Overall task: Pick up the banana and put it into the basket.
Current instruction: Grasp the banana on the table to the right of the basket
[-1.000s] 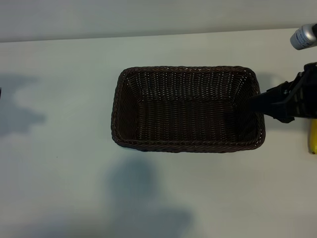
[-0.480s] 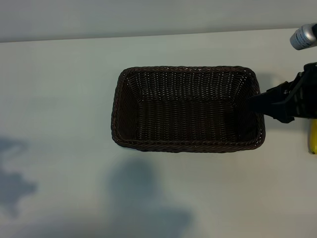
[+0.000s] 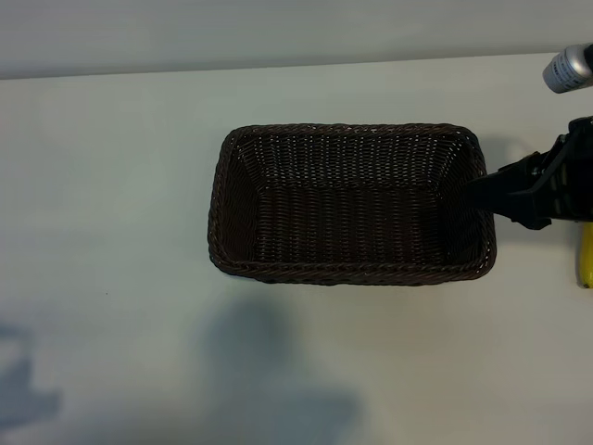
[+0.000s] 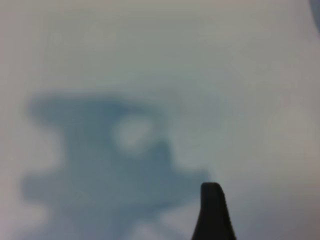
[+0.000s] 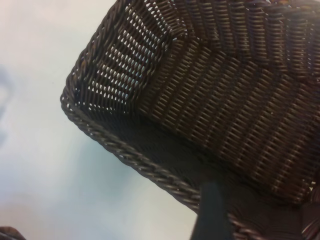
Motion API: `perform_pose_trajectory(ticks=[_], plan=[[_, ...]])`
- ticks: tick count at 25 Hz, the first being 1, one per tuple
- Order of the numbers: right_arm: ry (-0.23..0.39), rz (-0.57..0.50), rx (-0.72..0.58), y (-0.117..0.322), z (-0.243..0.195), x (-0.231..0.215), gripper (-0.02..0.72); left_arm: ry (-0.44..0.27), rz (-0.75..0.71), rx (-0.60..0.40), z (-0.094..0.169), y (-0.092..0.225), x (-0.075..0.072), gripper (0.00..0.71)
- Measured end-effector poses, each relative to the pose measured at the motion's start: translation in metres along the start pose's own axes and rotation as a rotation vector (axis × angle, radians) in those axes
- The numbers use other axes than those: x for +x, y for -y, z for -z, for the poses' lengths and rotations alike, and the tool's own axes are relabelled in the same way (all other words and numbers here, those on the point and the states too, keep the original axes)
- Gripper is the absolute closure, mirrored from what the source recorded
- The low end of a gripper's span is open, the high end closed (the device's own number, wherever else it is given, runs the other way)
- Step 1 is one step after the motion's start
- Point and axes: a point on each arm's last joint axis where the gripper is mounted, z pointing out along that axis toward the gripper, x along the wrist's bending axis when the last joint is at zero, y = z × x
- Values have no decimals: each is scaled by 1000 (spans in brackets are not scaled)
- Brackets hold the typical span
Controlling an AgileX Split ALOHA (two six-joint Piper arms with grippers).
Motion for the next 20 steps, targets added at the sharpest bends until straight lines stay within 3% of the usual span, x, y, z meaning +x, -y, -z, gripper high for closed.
perform_pose_trajectory(ticks=[12,20], plan=[[0,-4,0,0,0,0,190,3,1,-225,23,22,0,169],[4,-40,-3,0,0,0,190,3,2,-228,23,22,0,169]])
